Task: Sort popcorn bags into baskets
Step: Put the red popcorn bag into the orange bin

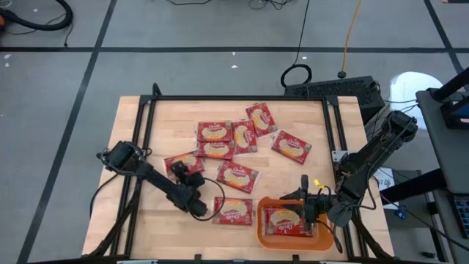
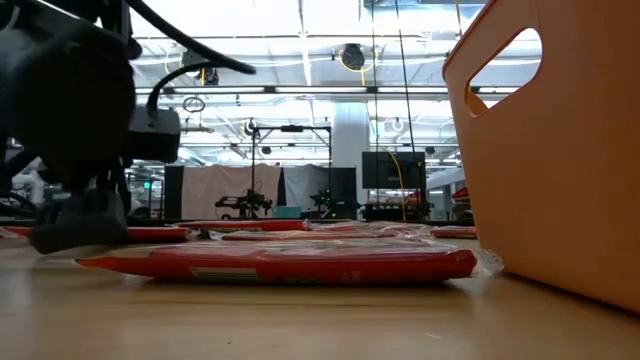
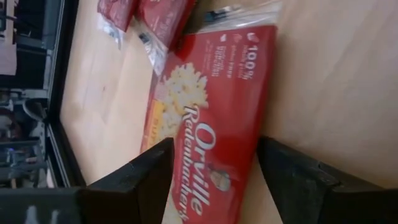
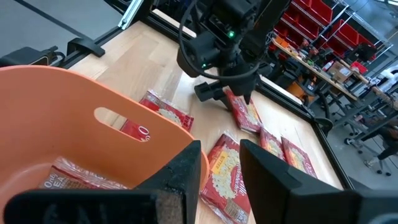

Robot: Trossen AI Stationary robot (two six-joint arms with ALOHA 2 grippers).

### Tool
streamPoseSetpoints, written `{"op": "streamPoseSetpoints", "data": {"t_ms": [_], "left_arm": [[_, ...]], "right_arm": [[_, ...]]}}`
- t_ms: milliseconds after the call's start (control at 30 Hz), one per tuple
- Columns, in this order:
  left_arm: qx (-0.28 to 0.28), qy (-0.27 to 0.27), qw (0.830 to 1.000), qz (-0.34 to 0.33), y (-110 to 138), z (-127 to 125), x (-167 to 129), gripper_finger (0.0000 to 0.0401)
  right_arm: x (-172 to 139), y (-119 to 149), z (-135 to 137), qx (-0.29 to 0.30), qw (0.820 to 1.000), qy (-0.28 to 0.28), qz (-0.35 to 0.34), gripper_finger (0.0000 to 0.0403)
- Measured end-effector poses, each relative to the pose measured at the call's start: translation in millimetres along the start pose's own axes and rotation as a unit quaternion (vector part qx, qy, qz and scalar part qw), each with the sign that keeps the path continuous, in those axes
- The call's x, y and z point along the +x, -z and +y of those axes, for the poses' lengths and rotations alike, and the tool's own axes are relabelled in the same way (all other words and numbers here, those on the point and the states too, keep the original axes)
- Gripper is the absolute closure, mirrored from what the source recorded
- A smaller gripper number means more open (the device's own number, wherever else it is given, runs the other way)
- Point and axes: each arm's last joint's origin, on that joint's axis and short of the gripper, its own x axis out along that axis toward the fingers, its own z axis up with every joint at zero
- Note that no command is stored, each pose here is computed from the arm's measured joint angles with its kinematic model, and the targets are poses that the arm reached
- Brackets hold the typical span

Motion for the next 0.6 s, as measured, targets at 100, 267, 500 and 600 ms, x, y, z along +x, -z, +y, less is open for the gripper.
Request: {"op": "streamPoseSetpoints", "data": {"t_ms": [100, 267, 500, 600], "left_arm": [[0.012, 0.003, 1.000, 0.006, -1.5, 0.3, 2.3, 0.0191], [0.025, 0.016, 0.999, 0.018, -4.4, -0.2, 5.4, 0.0272], [0.023, 0.022, 0.999, 0.021, -8.1, -0.1, 8.5, 0.0377], [0.017, 0.024, 0.999, 0.019, -9.1, 1.5, 7.3, 0.0392]], "right_arm": [[0.0, 0.1, 0.0, -0.003, 1.000, 0.000, 0.000, 0.0300], [0.0, 0.1, 0.0, 0.001, 1.000, 0.000, 0.000, 0.0300], [-0.3, 0.0, 1.1, 0.030, 0.999, -0.015, -0.001, 0.0300], [-0.3, -0.1, 2.1, 0.048, 0.998, -0.032, -0.002, 0.0300]]}}
